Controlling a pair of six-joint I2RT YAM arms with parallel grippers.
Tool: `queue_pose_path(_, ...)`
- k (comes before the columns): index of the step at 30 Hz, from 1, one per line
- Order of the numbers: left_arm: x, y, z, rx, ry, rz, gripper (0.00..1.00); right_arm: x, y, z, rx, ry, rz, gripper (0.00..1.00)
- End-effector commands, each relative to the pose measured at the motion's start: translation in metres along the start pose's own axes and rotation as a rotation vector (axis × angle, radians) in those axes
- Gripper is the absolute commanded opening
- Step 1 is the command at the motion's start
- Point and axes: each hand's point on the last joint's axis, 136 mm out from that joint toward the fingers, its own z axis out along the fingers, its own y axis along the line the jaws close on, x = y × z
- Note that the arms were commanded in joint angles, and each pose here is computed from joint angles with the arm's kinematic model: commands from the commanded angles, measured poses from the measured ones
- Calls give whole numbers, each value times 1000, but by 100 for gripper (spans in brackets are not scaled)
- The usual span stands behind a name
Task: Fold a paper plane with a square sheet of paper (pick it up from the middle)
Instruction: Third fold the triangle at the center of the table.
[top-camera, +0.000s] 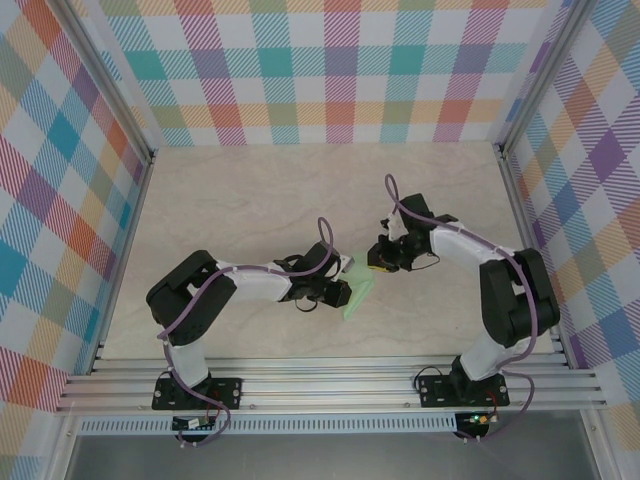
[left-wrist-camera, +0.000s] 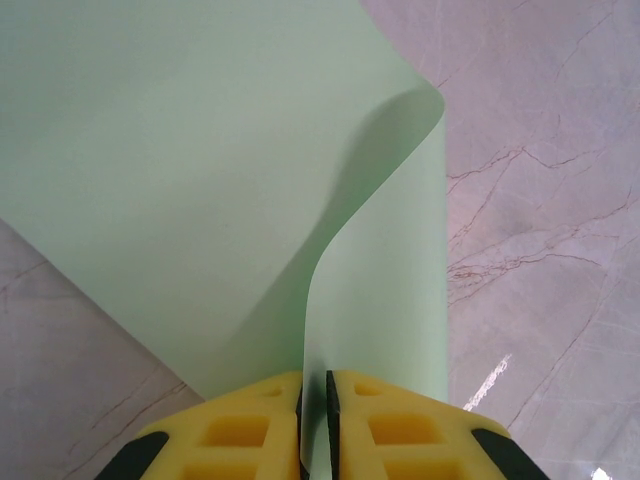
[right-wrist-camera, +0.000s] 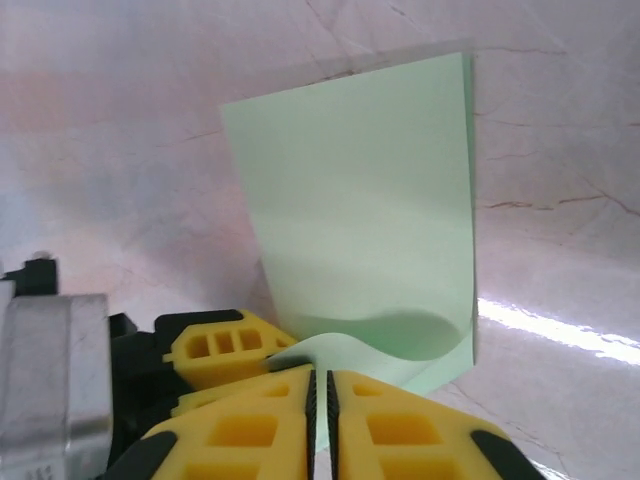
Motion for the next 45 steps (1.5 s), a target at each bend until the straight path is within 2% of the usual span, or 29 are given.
queue_pose_path(1,26,24,10,-72,82,-5,16,20,-2,10,-78,43,63,11)
queue_pose_path(5,26,23,10,-69,85,-4,16,35,9,21,-210,75,100,10)
queue_pose_path(9,25,22,11,-67,86,-2,16,39,7,29,-227,90,109,10)
queue_pose_path(21,22,22,10,-74,89,-2,16,45,-18,57,-206,119,150,10)
queue_pose_path(26,22,23,8,-81,89,-1,16,52,-36,65,-143,131,176,9)
queue_pose_path(31,23,25,9,-90,95,1,16,54,-36,60,-130,124,167,9)
queue_pose_path(36,25,25,10,-88,102,2,16,37,-21,40,-146,55,122,9)
queue_pose_path(45,25,24,11,-82,102,1,16,26,-45,46,-22,23,127,8)
